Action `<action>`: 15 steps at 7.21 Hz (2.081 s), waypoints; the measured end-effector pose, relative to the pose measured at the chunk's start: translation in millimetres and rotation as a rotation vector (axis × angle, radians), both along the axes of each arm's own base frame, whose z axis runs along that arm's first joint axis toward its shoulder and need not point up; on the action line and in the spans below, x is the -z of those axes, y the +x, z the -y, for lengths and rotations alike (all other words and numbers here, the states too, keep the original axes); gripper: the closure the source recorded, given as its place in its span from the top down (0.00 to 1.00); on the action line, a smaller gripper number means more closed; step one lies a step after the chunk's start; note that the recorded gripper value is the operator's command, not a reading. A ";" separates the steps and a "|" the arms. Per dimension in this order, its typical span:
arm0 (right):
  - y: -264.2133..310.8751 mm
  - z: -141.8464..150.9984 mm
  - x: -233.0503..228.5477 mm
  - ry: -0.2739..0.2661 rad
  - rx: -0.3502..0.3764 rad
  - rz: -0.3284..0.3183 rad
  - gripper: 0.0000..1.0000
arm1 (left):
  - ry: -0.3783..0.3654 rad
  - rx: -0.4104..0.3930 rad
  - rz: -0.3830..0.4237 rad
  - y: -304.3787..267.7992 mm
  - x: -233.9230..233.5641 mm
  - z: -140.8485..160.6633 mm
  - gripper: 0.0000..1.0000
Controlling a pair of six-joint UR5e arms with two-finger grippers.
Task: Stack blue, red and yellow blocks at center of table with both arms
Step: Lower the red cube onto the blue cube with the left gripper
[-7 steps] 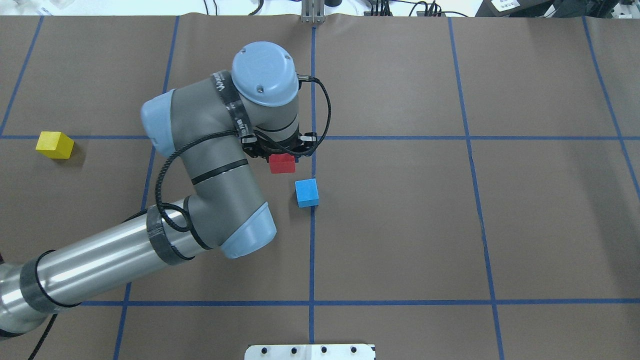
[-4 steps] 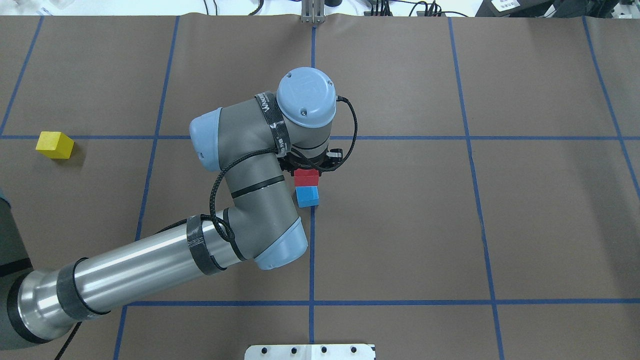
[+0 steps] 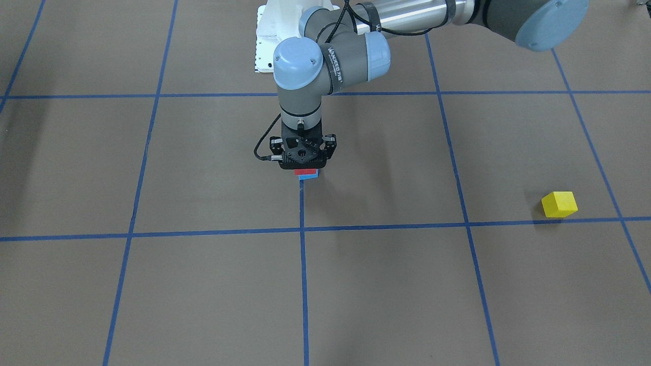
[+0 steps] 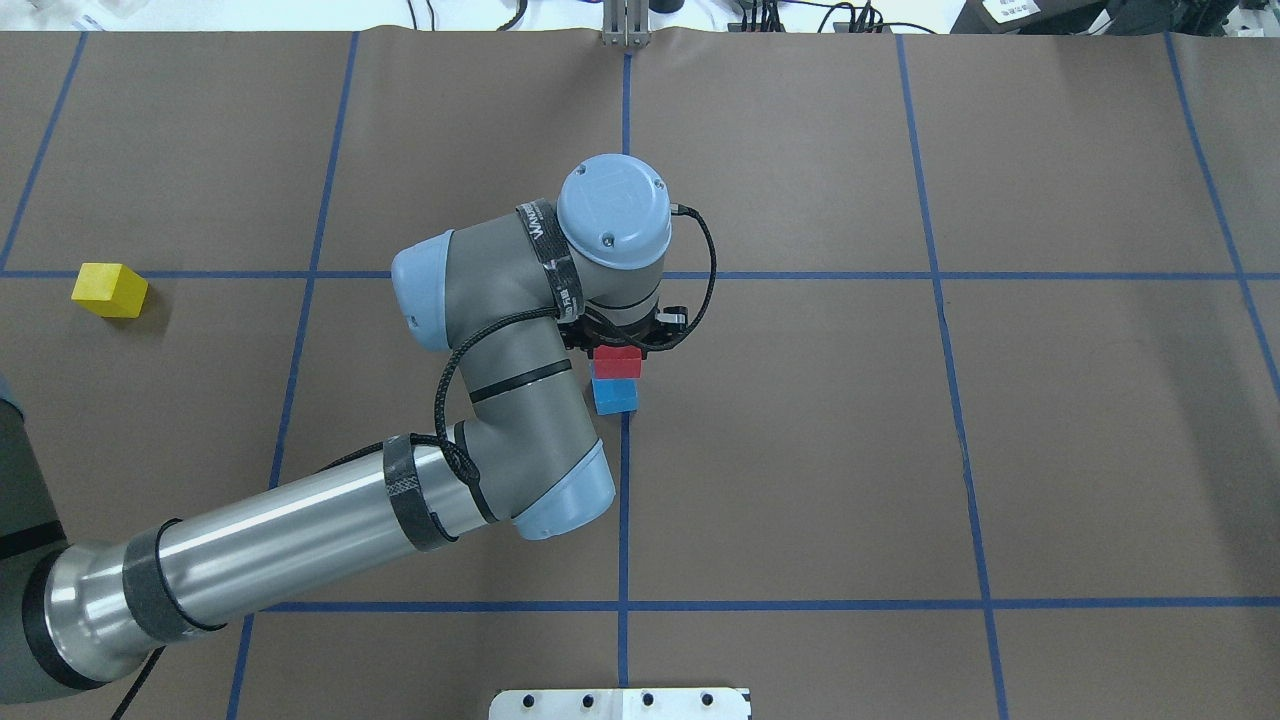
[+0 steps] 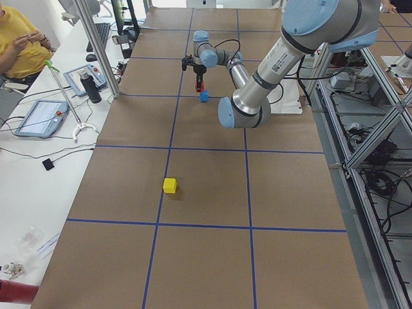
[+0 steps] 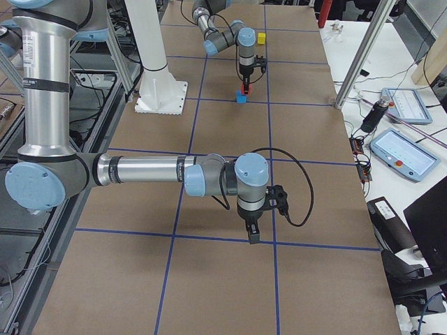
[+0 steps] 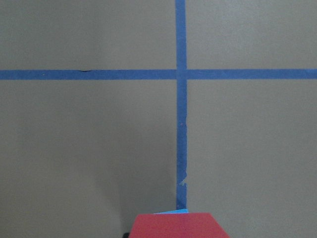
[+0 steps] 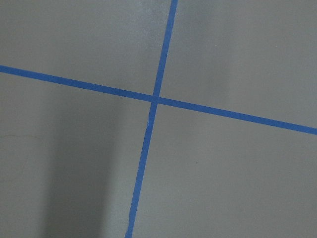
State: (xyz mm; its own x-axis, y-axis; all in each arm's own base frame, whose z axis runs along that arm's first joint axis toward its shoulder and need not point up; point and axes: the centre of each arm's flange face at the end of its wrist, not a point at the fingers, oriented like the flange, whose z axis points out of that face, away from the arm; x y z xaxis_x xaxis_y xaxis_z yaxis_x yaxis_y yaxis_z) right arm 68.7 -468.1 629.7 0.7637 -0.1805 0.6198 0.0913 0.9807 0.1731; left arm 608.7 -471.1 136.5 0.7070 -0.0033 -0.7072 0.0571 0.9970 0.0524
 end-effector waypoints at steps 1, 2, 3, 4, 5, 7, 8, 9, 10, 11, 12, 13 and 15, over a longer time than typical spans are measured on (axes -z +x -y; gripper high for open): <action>0.0 0.6 0.6 0.001 0.000 0.000 1.00 | -0.004 0.001 0.001 -2.2 -2.5 -1.3 0.27; 0.0 1.0 0.8 0.002 0.000 0.000 1.00 | -0.007 0.003 0.001 -4.6 -5.1 -2.9 0.38; 0.0 1.1 0.5 0.001 0.000 0.000 1.00 | -0.010 0.005 0.000 -5.6 -6.7 -4.5 0.49; 0.0 1.1 0.2 0.000 0.000 0.001 1.00 | -0.017 0.008 -0.001 -4.4 -7.2 -7.1 0.56; -0.1 0.6 -0.4 -0.001 0.000 0.001 1.00 | -0.027 0.011 -0.004 -1.5 -6.7 -11.6 0.59; -0.1 0.2 -1.0 -0.003 0.000 0.002 1.00 | -0.034 0.005 -0.006 5.2 -6.0 -21.2 0.62; -0.1 -0.1 -1.2 -0.004 0.000 0.002 1.00 | -0.034 0.002 -0.008 6.9 -5.1 -24.3 0.62; -0.1 0.1 -1.1 -0.004 0.000 0.001 1.00 | -0.031 -0.001 -0.010 6.5 -4.4 -25.6 0.62; -0.1 0.8 -0.4 -0.002 0.000 0.001 1.00 | -0.026 -0.004 -0.014 5.1 -3.0 -26.4 0.62; 0.0 1.5 0.0 -0.002 0.000 0.000 1.00 | -0.022 -0.005 -0.018 3.5 -1.3 -27.1 0.62; 0.0 2.4 0.6 -0.001 0.000 0.000 1.00 | -0.019 -0.005 -0.020 1.6 -0.8 -26.1 0.62; 0.0 3.2 1.1 0.000 0.000 0.000 1.00 | -0.016 -0.004 -0.020 -0.5 -1.4 -24.1 0.62; 0.0 3.7 1.1 0.000 0.000 0.000 1.00 | -0.017 0.002 -0.017 -4.3 -5.1 -20.2 0.72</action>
State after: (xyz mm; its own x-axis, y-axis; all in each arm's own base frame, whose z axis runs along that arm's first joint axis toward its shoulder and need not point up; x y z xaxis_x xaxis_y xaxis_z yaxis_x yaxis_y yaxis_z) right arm 68.7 -471.8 628.6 0.7637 -0.1805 0.6198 0.0912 0.9806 0.1733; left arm 604.4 -450.9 141.6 0.6951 -0.0171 -0.7187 0.0599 0.9976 0.0343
